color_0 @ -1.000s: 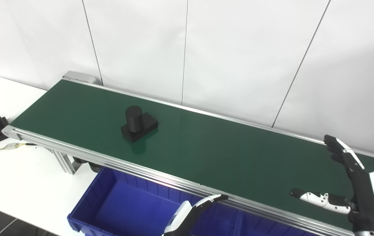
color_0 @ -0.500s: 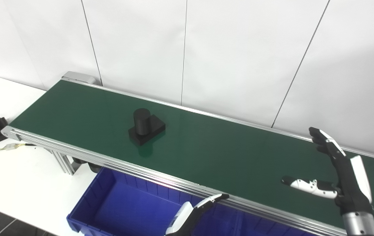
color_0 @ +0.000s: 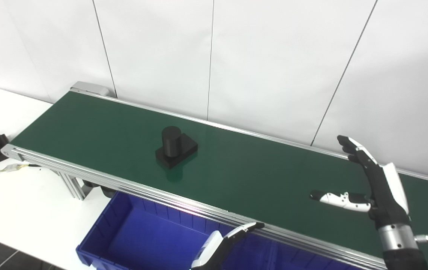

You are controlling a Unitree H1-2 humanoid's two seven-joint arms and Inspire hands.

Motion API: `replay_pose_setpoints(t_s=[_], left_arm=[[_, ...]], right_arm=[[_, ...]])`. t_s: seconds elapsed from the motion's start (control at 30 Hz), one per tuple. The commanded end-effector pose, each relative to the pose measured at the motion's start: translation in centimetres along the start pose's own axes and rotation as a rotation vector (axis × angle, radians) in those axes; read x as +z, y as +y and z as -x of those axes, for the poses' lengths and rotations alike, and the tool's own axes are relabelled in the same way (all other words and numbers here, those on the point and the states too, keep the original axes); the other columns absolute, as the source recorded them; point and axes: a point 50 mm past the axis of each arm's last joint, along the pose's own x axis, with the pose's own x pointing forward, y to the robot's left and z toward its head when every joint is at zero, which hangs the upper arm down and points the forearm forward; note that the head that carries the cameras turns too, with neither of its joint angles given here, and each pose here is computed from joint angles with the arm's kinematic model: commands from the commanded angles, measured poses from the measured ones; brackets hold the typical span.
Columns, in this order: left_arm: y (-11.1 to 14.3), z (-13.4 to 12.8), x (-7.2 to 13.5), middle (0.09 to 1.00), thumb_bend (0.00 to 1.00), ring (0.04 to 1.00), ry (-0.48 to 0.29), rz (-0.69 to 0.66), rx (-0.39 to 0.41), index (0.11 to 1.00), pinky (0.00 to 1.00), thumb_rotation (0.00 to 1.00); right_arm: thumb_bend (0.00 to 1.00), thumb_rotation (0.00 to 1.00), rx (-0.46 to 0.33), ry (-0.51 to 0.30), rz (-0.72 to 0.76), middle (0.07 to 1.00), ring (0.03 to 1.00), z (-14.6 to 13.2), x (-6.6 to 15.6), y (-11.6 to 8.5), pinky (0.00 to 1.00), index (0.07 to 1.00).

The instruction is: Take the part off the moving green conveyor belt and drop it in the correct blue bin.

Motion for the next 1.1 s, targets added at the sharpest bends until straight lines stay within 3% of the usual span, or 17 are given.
replay_pose_setpoints(t_s=[0.0, 0.37, 0.9, 1.07], left_arm=[[0.3, -0.7, 0.8, 0.89, 0.91, 0.877, -0.065, 0.007, 0.026, 0.863, 0.83, 0.34], [0.3, -0.6, 0.9, 0.894, 0.91, 0.892, -0.06, 0.021, 0.023, 0.86, 0.85, 0.33], [0.4, -0.3, 1.0, 0.895, 0.9, 0.895, -0.066, 0.008, 0.018, 0.861, 0.85, 0.34], [0.4, -0.3, 1.2, 0.896, 0.9, 0.897, -0.071, 0.013, 0.018, 0.86, 0.86, 0.33]], right_arm=[[0.93, 0.33, -0.011, -0.08, 0.012, 0.878, 0.864, -1.4, 1.5, -0.6, 0.83, 0.869], [0.97, 0.33, 0.038, -0.128, 0.014, 0.885, 0.869, -4.0, 2.2, 0.2, 0.81, 0.879], [0.98, 0.37, 0.125, -0.114, 0.048, 0.907, 0.88, -6.2, 2.8, 2.4, 0.81, 0.901], [1.0, 0.42, 0.146, -0.11, 0.071, 0.916, 0.89, -7.0, 3.3, 3.5, 0.8, 0.91]])
